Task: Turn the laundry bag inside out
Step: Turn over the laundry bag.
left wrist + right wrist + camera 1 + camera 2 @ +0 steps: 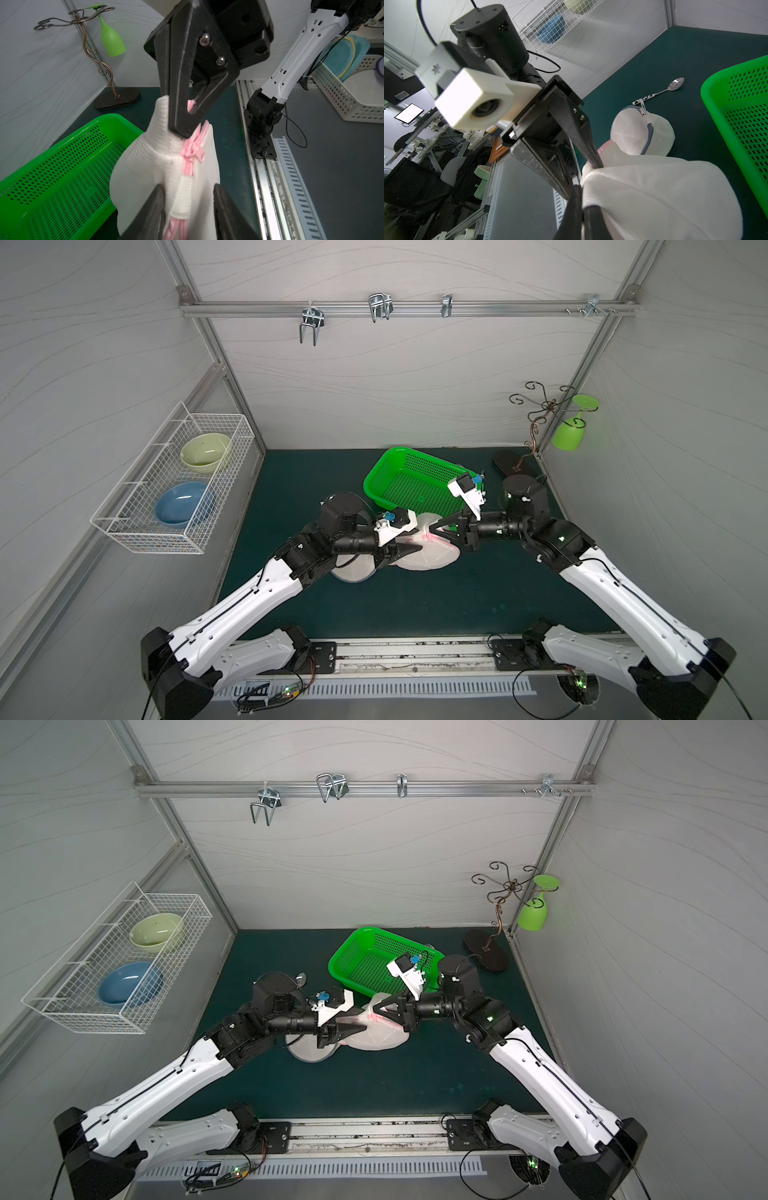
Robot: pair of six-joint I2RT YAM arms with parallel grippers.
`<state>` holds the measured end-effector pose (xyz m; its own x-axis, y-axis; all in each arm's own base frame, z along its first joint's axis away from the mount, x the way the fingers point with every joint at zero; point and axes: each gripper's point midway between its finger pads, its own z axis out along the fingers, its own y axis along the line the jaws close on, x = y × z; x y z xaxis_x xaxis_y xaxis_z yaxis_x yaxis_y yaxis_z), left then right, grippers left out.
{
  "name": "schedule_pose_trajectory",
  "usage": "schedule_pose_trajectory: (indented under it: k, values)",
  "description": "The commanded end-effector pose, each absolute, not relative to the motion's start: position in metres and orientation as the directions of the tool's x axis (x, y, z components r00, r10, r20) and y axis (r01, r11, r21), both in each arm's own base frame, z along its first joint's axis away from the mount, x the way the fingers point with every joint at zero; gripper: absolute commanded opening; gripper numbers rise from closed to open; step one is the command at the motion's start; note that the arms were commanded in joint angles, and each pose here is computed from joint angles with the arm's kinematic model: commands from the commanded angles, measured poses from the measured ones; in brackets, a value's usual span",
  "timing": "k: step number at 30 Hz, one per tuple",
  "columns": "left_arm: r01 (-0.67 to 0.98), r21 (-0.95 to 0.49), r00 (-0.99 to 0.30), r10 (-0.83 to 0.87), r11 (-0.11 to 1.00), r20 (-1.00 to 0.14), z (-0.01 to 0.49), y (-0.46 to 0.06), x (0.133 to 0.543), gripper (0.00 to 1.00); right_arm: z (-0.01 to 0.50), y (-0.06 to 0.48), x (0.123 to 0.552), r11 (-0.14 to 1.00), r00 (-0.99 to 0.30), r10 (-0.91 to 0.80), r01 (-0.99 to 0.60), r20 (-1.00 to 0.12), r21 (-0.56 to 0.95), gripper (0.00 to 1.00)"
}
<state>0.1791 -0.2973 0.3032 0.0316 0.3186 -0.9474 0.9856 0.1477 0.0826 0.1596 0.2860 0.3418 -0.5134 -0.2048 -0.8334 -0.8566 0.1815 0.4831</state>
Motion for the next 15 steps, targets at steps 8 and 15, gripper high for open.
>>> schedule_pose_trajectory:
  k: [8, 15]
  values:
    - [0.989, 0.114, 0.083, 0.277, 0.097, -0.957, 0.329, -0.304, 0.173, 0.08, 0.345, 0.287, 0.155, 0.161, -0.455, -0.213, -0.889, -0.865, 0.428, 0.00]
    - [0.993, 0.088, 0.066, 0.266, 0.073, -0.962, 0.332, -0.305, 0.169, 0.03, 0.329, 0.283, 0.159, 0.218, -0.420, -0.268, -0.903, -0.867, 0.370, 0.00]
